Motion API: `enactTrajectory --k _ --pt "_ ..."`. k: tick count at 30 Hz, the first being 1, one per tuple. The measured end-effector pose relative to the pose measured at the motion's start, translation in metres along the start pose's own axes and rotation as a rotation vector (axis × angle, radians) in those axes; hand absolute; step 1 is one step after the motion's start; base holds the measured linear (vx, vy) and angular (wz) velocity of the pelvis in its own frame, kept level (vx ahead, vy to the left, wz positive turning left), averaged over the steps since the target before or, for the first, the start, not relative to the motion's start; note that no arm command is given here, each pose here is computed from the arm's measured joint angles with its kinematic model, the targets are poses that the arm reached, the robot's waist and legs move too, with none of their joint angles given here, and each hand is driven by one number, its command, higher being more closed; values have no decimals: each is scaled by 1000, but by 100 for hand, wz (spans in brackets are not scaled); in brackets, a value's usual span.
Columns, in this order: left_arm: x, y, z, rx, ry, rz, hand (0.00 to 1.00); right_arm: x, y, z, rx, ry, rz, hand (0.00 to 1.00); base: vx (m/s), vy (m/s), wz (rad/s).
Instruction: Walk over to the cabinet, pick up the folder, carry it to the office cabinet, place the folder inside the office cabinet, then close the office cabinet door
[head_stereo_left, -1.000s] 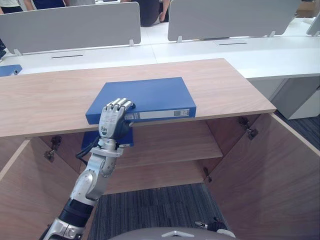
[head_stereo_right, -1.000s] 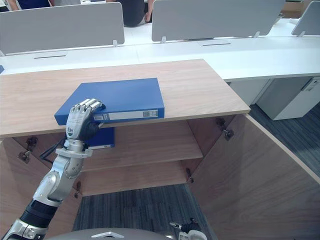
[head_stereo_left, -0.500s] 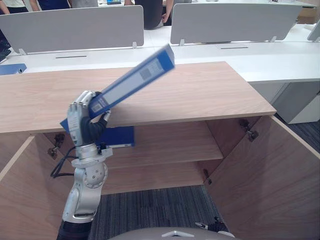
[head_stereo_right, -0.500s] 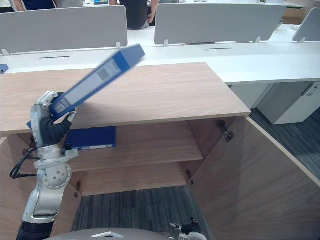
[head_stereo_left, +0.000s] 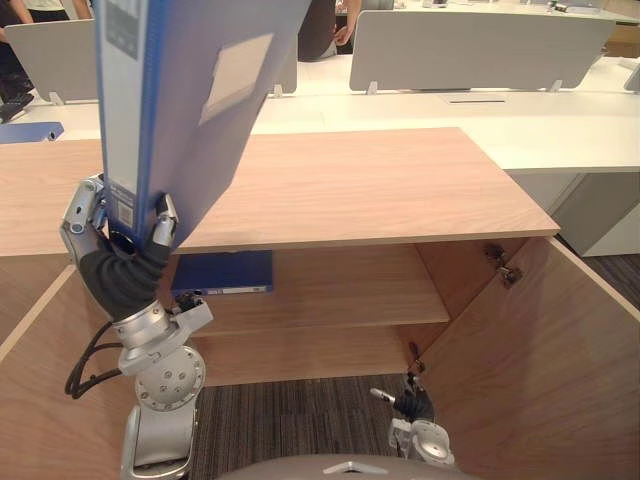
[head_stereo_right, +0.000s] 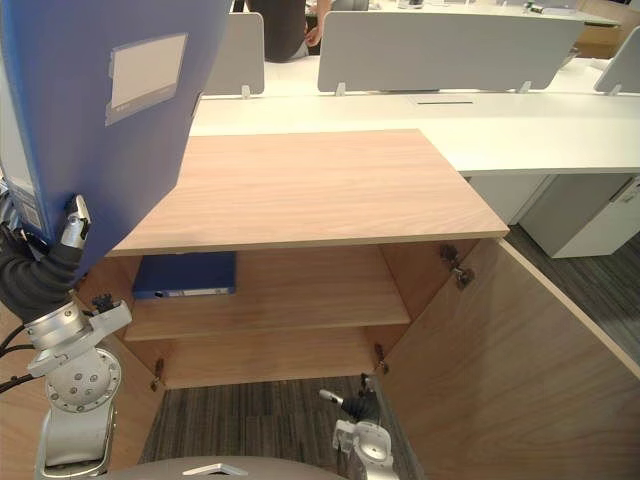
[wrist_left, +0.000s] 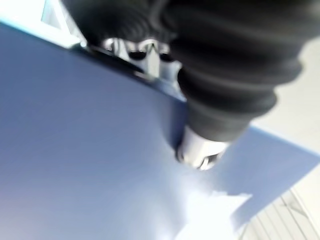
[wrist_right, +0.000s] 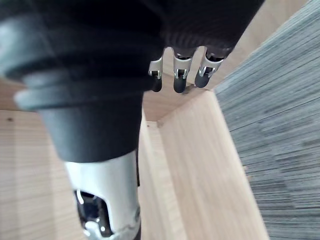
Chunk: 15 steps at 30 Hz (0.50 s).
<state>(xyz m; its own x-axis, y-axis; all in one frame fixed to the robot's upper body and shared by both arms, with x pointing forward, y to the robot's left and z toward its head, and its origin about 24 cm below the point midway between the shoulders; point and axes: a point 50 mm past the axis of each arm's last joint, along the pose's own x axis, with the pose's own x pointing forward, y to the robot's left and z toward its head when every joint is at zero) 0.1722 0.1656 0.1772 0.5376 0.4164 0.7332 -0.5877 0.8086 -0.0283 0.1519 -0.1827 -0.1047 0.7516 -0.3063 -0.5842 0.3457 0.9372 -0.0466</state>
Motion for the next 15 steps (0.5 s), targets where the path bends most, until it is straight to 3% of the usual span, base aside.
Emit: enactTrajectory --k 15 --pt "-27 -9 -4 -166 192 -119 100 -51 24 121 280 -626 144 0 -12 -8 -2"
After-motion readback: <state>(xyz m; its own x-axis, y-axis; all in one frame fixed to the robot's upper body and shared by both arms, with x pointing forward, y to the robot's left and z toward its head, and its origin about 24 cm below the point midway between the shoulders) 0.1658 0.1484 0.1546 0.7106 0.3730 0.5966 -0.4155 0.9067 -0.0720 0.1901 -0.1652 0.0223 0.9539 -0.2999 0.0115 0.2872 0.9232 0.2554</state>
